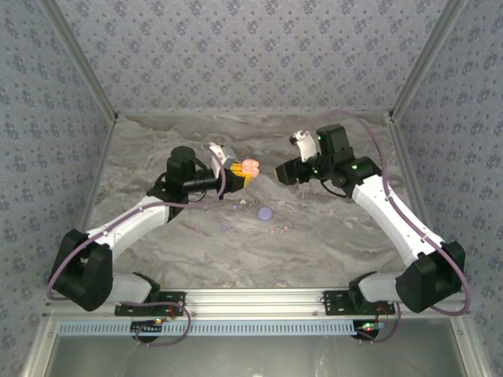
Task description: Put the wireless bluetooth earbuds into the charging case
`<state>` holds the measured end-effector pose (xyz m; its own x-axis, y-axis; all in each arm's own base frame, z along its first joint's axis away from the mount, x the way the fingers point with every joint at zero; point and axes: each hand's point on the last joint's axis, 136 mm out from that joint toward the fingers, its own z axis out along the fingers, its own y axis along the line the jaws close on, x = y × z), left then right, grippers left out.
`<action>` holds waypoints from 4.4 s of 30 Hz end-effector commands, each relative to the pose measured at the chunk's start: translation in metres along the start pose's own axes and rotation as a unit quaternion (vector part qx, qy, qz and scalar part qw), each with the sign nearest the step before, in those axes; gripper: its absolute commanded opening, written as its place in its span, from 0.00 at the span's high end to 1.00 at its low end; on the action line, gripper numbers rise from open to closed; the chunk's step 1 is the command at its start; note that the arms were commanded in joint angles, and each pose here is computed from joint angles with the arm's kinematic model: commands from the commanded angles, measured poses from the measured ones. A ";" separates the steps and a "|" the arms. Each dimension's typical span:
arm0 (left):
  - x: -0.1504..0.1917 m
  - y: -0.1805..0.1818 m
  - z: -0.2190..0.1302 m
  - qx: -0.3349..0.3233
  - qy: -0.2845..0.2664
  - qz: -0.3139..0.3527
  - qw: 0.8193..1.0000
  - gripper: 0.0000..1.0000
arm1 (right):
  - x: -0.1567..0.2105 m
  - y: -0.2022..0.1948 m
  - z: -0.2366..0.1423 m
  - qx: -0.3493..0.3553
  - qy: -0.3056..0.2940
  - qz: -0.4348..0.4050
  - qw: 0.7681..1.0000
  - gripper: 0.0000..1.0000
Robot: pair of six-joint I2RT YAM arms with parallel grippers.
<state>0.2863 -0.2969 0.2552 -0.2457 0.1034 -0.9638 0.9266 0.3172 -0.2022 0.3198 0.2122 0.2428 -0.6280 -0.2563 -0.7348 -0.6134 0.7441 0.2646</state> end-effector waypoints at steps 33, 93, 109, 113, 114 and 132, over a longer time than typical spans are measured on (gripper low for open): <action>-0.001 -0.027 -0.014 -0.001 -0.013 0.006 1.000 0.81 | 0.215 0.020 0.076 -0.011 0.300 0.150 0.942 0.64; 0.005 -0.025 -0.020 -0.020 -0.008 0.006 1.000 0.82 | 0.181 -0.065 0.094 0.213 0.249 0.165 0.930 0.89; 0.009 -0.021 -0.020 -0.032 -0.005 0.002 0.999 0.82 | 0.177 -0.108 0.108 0.216 0.259 0.217 0.916 0.83; 0.008 -0.021 -0.020 -0.033 -0.006 0.003 0.999 0.82 | 0.172 -0.107 0.104 0.217 0.253 0.214 0.918 0.71; 0.008 -0.021 -0.020 -0.033 -0.006 0.003 0.999 0.82 | 0.170 -0.107 0.103 0.216 0.251 0.214 0.919 0.68; 0.007 -0.020 -0.019 -0.033 -0.005 0.003 0.999 0.82 | 0.142 -0.111 0.098 0.212 0.252 0.195 0.924 0.55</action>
<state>0.2623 -0.2838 0.2463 -0.2666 0.1073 -0.9578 0.8995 0.3848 -0.2072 0.3435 0.1555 0.0457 -0.9671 -0.0717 -0.2440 -0.1025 0.9879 0.1163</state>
